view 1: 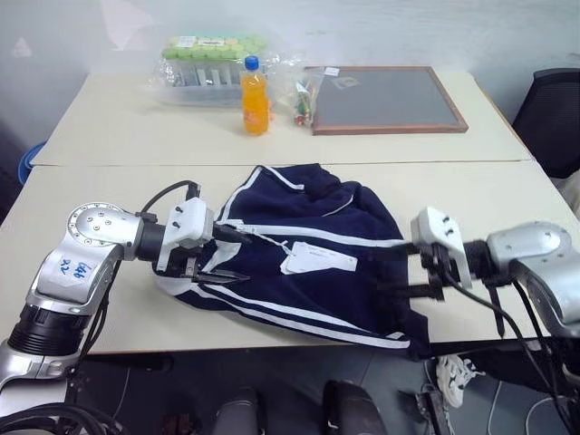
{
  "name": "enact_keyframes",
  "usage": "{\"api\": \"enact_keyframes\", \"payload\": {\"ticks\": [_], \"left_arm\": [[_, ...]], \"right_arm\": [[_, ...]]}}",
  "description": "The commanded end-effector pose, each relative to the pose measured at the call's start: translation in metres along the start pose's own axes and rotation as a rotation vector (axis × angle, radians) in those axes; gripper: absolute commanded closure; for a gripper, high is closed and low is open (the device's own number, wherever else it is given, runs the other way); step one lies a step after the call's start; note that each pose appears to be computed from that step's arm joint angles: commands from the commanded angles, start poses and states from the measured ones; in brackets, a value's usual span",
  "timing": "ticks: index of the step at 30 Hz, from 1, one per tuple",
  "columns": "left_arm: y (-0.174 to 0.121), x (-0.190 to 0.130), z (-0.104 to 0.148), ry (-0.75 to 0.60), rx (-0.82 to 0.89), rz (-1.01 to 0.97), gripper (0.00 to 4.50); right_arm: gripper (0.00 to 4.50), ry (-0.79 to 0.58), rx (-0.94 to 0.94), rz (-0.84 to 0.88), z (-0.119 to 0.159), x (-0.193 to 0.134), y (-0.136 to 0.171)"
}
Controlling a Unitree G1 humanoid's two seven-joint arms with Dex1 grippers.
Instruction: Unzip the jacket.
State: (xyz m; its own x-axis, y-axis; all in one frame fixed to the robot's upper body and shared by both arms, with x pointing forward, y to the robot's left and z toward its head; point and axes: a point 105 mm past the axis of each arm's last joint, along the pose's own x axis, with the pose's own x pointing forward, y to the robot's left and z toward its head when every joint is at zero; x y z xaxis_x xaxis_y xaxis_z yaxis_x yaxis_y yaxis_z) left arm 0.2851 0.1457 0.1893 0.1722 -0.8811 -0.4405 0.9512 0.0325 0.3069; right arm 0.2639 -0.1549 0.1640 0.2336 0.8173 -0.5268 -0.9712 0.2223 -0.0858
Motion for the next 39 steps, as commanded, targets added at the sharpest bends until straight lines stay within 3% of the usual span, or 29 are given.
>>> {"api": "enact_keyframes", "payload": {"ticks": [1,4,7,12,16,19,24,27,32,37,39], "left_arm": [[-0.003,0.003,0.005,-0.001,0.039,-0.027,1.02],[-0.003,0.002,0.005,0.001,0.042,-0.026,1.02],[0.0,-0.003,0.004,0.007,0.042,-0.009,1.02],[0.004,-0.009,0.004,0.021,0.042,0.01,1.02],[0.006,-0.01,0.004,0.021,0.047,0.017,1.02],[0.008,-0.01,0.005,0.019,0.049,0.022,1.02],[0.011,-0.008,0.006,0.015,0.054,0.025,1.02],[0.014,-0.008,0.006,0.014,0.055,0.033,1.02],[0.024,-0.013,0.005,0.021,0.064,0.069,1.02],[0.037,-0.023,0.005,0.032,0.077,0.109,1.02],[0.04,-0.024,0.005,0.03,0.078,0.112,1.02]], "right_arm": [[1.1,-0.003,0.002,-0.038,-0.001,0.003,0.004],[1.1,0.051,0.014,-0.025,-0.023,0.014,0.014],[1.65,0.081,0.034,-0.007,-0.037,0.019,0.023],[3.37,0.099,0.031,0.068,-0.051,0.016,0.045],[4.43,0.113,0.045,0.126,-0.061,0.012,0.065],[4.43,0.132,0.021,0.09,-0.07,0.013,0.066],[4.43,0.095,-0.046,-0.1,-0.062,0.013,0.032],[3.8,0.079,-0.024,-0.047,-0.052,0.006,0.036],[2.16,0.075,-0.121,-0.015,-0.028,-0.011,0.037],[2.16,-0.046,-0.197,-0.07,0.029,-0.045,0.016],[2.16,-0.07,-0.243,-0.112,0.041,-0.042,0.009]]}}
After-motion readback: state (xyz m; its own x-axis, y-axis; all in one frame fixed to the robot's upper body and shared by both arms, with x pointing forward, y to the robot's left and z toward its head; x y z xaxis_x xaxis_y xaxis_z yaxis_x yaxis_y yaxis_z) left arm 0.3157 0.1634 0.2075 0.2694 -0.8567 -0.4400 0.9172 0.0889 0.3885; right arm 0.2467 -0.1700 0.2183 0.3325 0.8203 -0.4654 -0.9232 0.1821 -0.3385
